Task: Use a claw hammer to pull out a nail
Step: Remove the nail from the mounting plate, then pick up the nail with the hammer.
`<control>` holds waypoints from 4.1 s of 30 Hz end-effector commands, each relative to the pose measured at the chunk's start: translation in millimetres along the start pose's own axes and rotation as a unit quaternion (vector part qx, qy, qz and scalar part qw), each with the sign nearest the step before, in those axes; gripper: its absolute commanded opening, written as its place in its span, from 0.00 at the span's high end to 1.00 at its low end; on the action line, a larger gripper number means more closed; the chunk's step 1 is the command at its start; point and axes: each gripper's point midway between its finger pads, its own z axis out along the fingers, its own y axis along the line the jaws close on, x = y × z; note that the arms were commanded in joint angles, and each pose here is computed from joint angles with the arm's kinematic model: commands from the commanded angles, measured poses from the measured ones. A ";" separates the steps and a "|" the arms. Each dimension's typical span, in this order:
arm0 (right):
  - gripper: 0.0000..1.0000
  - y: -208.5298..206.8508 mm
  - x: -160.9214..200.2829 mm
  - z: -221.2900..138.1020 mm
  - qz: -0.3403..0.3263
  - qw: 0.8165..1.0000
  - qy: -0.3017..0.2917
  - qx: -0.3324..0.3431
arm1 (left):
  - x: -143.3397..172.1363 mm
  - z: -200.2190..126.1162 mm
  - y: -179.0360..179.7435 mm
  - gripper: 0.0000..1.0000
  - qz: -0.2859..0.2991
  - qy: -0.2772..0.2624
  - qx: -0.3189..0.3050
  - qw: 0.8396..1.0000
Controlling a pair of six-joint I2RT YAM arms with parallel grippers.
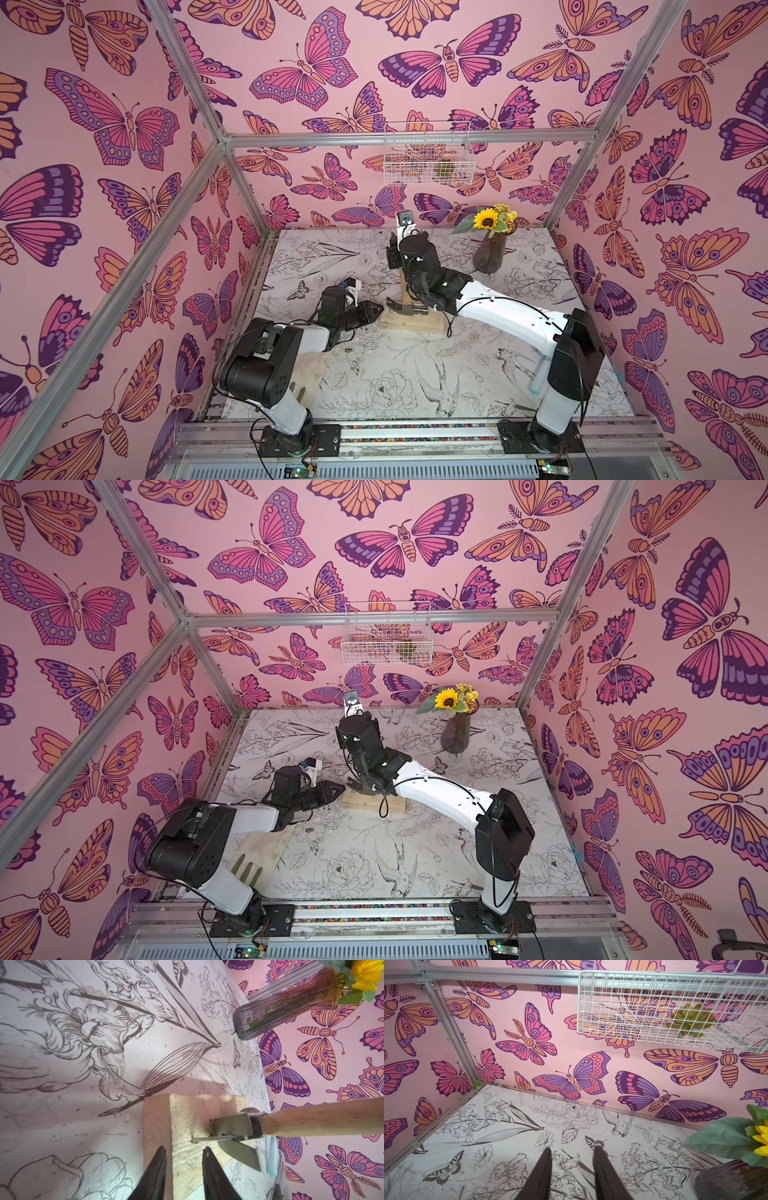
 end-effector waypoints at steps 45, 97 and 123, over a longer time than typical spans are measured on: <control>1.00 -34.2 21.9 -19.7 0.209 0.969 -0.046 -0.125 | 39.6 11.4 43.7 0.73 -0.016 0.057 -0.053 0.997; 1.00 -42.6 -4.4 -21.0 0.159 0.970 -0.034 -0.183 | 1.4 -13.8 -18.7 0.62 0.343 -0.087 -0.071 0.933; 1.00 -37.8 2.9 -6.5 0.170 0.964 -0.018 -0.202 | 13.0 -9.4 -29.5 0.68 0.362 -0.084 -0.030 0.928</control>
